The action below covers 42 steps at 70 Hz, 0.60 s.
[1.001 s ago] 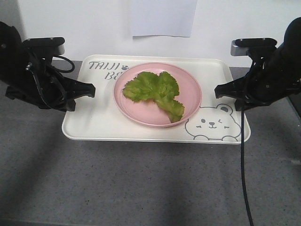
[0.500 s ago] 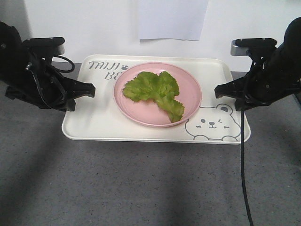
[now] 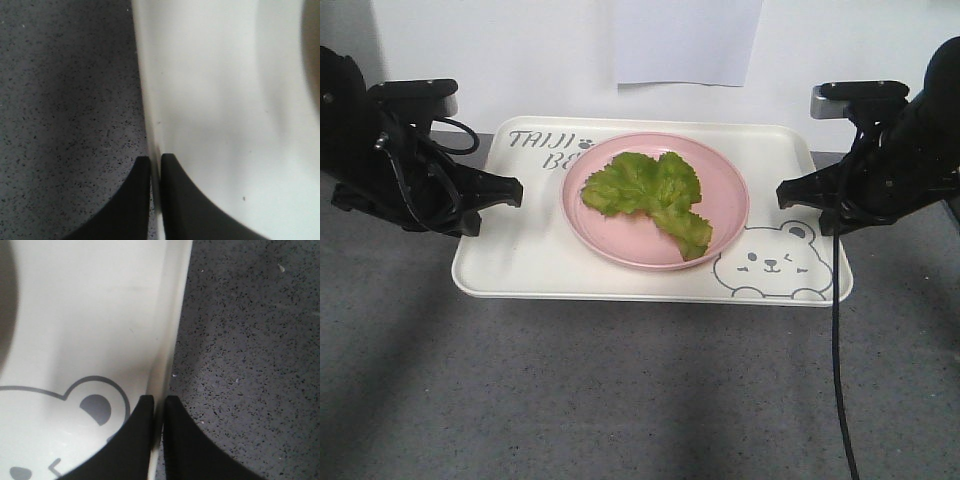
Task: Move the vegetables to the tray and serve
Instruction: 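Keep gripping the tray edges with both grippers as the base drives to the counter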
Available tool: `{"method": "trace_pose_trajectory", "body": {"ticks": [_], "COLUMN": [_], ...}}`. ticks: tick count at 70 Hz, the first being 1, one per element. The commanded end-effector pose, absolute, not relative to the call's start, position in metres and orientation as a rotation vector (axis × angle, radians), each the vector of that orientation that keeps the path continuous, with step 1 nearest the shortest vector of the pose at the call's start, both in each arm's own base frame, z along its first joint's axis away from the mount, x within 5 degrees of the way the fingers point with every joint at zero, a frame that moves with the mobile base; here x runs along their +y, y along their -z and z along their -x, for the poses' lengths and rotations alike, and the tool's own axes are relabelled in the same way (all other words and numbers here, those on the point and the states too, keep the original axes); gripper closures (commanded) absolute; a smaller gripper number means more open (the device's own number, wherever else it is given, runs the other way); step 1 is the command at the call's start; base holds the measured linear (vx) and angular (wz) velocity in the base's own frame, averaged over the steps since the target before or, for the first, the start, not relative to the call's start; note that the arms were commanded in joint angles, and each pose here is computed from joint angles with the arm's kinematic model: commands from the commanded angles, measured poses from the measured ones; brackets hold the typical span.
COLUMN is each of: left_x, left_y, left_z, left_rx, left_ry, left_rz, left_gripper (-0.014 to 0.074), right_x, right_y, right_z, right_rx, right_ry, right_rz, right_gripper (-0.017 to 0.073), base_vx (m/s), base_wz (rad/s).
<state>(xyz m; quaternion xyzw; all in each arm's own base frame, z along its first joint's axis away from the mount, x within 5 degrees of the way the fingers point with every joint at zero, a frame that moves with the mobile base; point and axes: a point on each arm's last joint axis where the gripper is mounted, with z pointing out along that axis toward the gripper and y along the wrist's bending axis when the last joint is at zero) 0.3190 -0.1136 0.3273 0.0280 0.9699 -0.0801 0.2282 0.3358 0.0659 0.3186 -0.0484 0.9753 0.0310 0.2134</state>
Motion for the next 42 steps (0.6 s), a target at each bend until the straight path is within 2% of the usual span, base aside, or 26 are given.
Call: {"method": "trace_pose_trajectory", "body": {"ticks": [1,42], "left_x": [-0.1185,-0.1185], "left_y": [-0.3549,-0.3549], "left_z": [-0.3137,-0.3137], "left_rx": [2.536,2.536], "left_ry": [0.293,0.293], "left_rz": [-0.106,-0.106], "left_gripper": [0.0601,0.0601], "right_x": [0.0676,0.0676], "right_y": [-0.3459,-0.3459], "right_z": [-0.3316,-0.3316], "right_rx": [2.579,2.579], "right_ry": [-0.113,-0.113], "right_rz": [0.161,0.161], "right_gripper": [0.0564,0.0564], "base_vx": [0.00,0.00], "base_wz": [0.00,-0.01]}}
